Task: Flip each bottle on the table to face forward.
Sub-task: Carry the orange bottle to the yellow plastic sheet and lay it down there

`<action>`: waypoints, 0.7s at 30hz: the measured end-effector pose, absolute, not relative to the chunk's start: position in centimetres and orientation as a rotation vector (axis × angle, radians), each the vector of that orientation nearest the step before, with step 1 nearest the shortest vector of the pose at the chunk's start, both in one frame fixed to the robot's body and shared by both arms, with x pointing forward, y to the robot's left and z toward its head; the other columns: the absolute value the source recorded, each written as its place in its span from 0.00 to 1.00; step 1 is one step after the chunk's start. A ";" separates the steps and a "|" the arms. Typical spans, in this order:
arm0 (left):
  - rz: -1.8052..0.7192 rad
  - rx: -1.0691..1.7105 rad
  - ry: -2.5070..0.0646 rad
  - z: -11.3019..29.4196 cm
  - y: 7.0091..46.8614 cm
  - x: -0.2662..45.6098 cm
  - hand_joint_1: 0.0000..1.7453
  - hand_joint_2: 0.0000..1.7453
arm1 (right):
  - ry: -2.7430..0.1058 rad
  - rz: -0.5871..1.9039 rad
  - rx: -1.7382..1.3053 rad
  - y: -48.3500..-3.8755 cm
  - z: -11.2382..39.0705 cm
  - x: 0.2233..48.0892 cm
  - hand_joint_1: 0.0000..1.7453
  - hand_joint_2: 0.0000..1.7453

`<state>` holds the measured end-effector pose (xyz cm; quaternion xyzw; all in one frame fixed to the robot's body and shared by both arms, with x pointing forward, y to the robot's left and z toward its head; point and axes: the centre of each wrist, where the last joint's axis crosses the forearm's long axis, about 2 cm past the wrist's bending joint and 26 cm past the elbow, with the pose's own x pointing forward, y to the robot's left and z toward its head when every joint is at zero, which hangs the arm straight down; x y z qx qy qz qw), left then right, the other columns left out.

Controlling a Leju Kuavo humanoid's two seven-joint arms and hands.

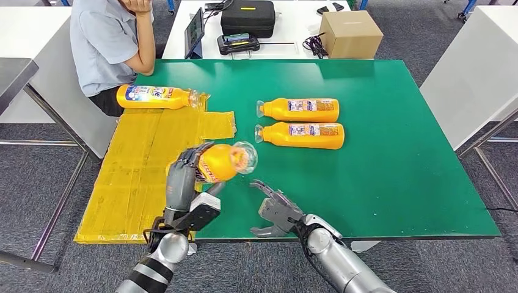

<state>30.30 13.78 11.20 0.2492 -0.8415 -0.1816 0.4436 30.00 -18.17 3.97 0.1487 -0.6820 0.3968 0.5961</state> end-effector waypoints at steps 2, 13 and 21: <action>-0.594 0.729 -2.051 11.0 14.4 30.8 1.00 1.00 | -1.587 0.918 0.343 -18.2 4.0 30.0 0.00 1.00; -0.817 0.958 -1.840 9.5 17.8 33.2 1.00 1.00 | -1.608 0.898 0.364 -17.9 4.2 29.9 0.00 1.00; -0.861 0.977 -1.654 7.9 21.2 35.1 0.99 1.00 | -1.632 0.896 0.409 -17.2 4.8 29.6 0.00 1.00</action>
